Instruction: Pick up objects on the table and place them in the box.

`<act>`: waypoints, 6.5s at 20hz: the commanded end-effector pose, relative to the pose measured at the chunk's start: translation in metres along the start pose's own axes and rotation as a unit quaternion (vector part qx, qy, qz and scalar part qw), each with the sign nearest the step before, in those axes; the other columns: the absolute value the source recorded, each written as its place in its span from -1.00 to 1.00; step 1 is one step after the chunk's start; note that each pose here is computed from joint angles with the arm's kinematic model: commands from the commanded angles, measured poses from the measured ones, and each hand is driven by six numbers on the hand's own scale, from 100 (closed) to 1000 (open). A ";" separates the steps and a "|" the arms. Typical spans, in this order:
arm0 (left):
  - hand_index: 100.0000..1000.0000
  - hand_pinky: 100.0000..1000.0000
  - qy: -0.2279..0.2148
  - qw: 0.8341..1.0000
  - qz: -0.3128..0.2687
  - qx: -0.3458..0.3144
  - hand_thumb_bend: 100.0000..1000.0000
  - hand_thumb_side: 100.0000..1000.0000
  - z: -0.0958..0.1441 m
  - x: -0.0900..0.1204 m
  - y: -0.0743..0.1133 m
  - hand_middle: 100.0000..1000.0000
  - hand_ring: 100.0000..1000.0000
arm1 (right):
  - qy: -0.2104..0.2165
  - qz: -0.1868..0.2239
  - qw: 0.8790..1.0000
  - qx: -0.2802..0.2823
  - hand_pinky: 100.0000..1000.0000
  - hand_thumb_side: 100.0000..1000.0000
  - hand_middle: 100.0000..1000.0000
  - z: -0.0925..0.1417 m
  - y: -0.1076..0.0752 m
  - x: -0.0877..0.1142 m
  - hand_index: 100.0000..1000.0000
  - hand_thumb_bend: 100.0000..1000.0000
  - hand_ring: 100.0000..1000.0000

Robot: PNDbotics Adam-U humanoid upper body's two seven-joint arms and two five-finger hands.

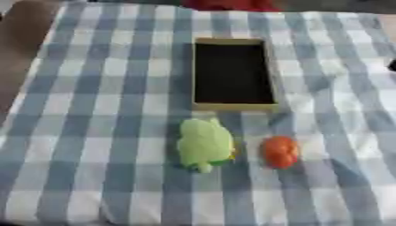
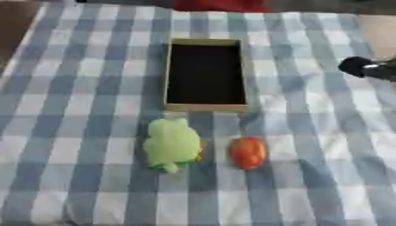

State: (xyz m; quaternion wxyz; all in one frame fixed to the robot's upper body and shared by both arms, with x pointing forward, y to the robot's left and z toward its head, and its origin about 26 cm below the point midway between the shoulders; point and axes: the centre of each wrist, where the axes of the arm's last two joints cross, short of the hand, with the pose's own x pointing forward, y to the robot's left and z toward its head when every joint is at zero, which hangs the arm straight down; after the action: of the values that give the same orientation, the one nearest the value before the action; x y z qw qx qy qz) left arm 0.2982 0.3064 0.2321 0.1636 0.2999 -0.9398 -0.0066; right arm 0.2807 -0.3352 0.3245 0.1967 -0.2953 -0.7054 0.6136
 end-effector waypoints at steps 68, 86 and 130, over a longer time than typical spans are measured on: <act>0.63 0.63 -0.015 1.000 0.016 -0.002 -0.93 0.32 -0.009 0.006 -0.002 0.36 0.59 | -0.017 -0.096 0.967 0.235 0.21 -0.52 0.44 -0.045 0.115 0.015 0.64 -0.46 0.53; 0.64 0.64 -0.016 1.000 0.017 -0.003 -0.93 0.32 -0.009 0.006 -0.003 0.36 0.59 | -0.041 -0.088 0.960 0.264 0.25 -0.54 0.44 -0.049 0.129 0.022 0.62 -0.39 0.54; 0.64 0.64 -0.018 1.000 0.017 -0.010 -0.94 0.32 -0.009 0.007 -0.003 0.37 0.59 | -0.030 -0.083 0.972 0.216 -0.03 -0.84 0.04 -0.053 0.109 0.023 0.26 -0.74 0.22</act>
State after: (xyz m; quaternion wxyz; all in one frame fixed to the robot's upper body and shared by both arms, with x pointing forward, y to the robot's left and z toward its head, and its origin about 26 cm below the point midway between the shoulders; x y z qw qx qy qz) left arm 0.3003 0.3003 0.2344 0.1653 0.2799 -0.9456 -0.0101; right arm 0.3202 -0.2680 0.2065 0.2948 -0.1518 -0.5808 0.7434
